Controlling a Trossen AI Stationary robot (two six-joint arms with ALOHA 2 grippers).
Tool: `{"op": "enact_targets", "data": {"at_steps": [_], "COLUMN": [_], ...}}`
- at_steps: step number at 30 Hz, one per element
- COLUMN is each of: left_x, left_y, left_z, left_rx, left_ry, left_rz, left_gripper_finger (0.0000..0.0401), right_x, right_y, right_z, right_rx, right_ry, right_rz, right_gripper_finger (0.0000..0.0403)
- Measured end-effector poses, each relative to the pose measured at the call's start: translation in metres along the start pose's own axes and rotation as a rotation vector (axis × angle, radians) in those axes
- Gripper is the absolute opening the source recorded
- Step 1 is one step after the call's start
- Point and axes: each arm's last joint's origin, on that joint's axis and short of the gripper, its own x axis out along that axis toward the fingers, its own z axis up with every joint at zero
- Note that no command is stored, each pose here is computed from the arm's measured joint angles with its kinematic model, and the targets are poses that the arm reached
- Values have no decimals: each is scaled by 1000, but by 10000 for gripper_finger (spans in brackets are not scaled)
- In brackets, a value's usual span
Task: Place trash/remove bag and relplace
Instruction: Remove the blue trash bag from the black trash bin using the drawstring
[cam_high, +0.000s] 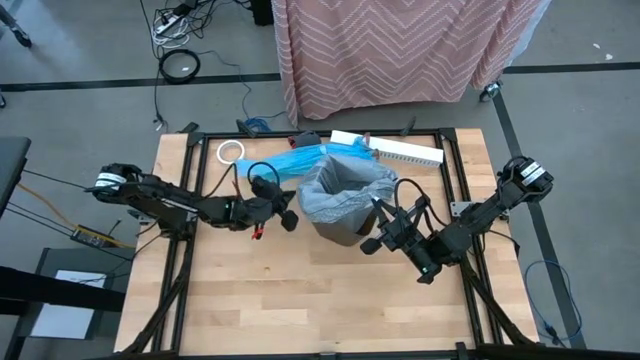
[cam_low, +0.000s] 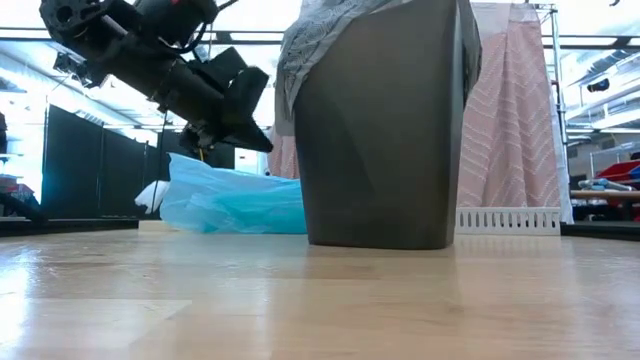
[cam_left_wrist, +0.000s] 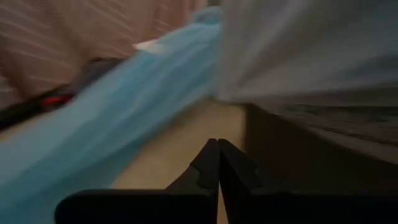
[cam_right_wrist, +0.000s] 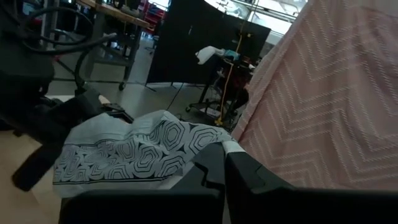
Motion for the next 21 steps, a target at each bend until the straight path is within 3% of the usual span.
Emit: {"op": "enact_targets", "data": {"at_steps": [5,10,13,18,21], "left_x": [9,20,21,14,8], "left_y": [-14,-31,-45,-71,-80], "left_z": [1,-8,-19,-43,-55], "left_rx": [-84,-215,-316,-361,-361], "left_ry": [-44,-50,11,112,181], "left_rz": [-188,-471,-658,-912,-982], "left_gripper_finger": [14,14,14,14,12], "right_x": [0,0,0,1,4], "right_y": [0,0,0,0,0], "right_z": [0,0,0,0,0], "right_rx": [4,4,-4,-11,-11], "right_ry": [0,0,0,1,3], "right_rz": [0,1,1,-2,-11], "right_gripper_finger": [0,0,0,0,0]}}
